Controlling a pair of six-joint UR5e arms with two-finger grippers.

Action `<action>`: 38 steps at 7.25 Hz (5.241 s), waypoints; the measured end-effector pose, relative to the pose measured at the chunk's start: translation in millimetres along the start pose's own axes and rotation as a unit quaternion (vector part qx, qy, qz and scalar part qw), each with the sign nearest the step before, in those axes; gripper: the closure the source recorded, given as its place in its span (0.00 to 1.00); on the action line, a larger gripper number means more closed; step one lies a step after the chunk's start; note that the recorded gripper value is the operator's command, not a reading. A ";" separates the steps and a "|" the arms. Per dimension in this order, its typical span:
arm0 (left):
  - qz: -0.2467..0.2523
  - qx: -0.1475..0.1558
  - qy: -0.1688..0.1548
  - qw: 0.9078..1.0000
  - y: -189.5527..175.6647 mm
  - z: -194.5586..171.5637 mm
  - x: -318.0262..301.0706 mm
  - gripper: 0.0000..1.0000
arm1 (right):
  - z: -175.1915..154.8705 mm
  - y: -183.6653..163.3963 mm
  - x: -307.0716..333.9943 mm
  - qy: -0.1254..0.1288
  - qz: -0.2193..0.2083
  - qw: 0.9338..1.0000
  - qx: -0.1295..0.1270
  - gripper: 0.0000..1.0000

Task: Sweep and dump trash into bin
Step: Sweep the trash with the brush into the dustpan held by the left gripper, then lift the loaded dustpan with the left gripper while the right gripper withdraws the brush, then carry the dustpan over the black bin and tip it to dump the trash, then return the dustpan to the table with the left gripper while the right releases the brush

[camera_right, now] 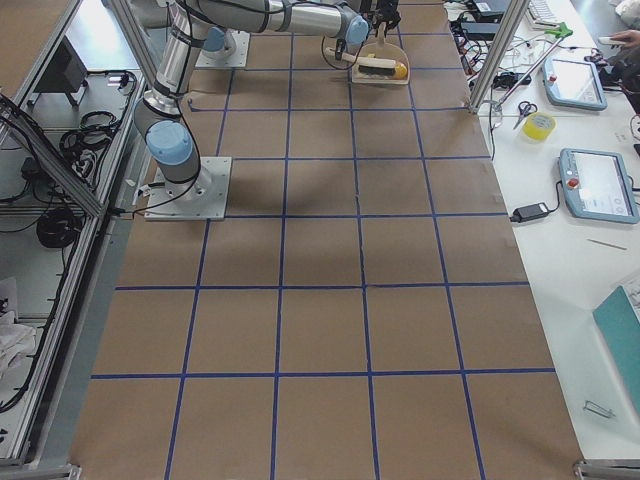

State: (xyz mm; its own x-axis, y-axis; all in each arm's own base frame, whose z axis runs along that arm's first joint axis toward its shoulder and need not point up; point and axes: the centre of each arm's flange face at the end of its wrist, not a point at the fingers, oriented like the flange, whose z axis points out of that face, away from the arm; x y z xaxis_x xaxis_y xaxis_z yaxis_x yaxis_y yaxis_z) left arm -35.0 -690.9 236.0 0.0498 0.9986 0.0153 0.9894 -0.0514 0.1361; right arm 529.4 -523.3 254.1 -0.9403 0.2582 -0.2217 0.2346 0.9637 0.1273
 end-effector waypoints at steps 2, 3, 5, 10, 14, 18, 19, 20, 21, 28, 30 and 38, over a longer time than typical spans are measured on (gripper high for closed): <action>0.000 0.001 0.000 1.000 -0.2 0.2 -0.1 1.00 | -22.9 -22.7 14.5 -0.005 0.001 1.000 0.014 1.00; -0.001 0.003 0.000 1.000 -0.6 0.2 -0.1 1.00 | -36.7 -35.2 25.0 -0.007 0.007 1.000 0.021 1.00; -0.004 0.013 -0.006 1.000 -0.6 -5.1 0.8 1.00 | -57.4 -54.4 50.0 0.020 0.004 0.999 0.031 1.00; -0.020 0.085 -0.037 0.995 3.4 -41.6 5.6 1.00 | -208.6 -143.5 276.5 0.111 -0.071 0.991 0.017 1.00; -0.067 0.172 -0.018 0.983 69.6 -80.2 32.0 1.00 | -220.2 -173.2 488.4 0.112 -0.068 0.991 -0.011 1.00; -0.066 0.211 -0.005 0.975 169.7 -112.6 64.1 1.00 | -170.9 -193.1 540.5 0.110 -0.123 0.986 -0.019 1.00; -0.062 0.203 -0.003 0.977 208.0 -114.7 74.9 1.00 | -162.5 -200.3 550.1 0.112 -0.121 0.986 -0.016 1.00; -0.059 0.181 -0.002 0.982 249.1 -116.2 86.3 1.00 | -155.3 -205.6 558.5 0.111 -0.116 0.987 -0.016 1.00; -0.050 0.154 -0.003 0.987 286.9 -122.6 94.8 1.00 | -149.9 -208.5 564.1 0.110 -0.110 0.988 -0.019 1.00; -0.065 -0.107 0.049 0.991 432.1 -186.0 149.8 1.00 | -138.1 -213.1 570.5 0.108 -0.102 0.989 -0.028 0.84; -0.051 -0.177 0.053 0.981 444.3 -197.1 151.2 1.00 | -136.7 -213.4 570.7 0.107 -0.102 0.989 -0.029 0.44; 0.084 -0.274 0.031 0.958 427.9 -206.5 113.5 1.00 | -224.9 -196.6 547.5 0.125 -0.104 0.986 0.044 0.00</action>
State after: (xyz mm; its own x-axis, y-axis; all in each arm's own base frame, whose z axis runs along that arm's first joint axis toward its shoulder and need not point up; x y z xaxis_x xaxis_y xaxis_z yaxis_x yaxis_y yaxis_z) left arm 365.8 -601.3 500.5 0.1773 0.9741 0.1401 0.7472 -0.2259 0.6251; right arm -87.0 -586.7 325.1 -0.9991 0.0405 0.0132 0.0407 0.9990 0.0180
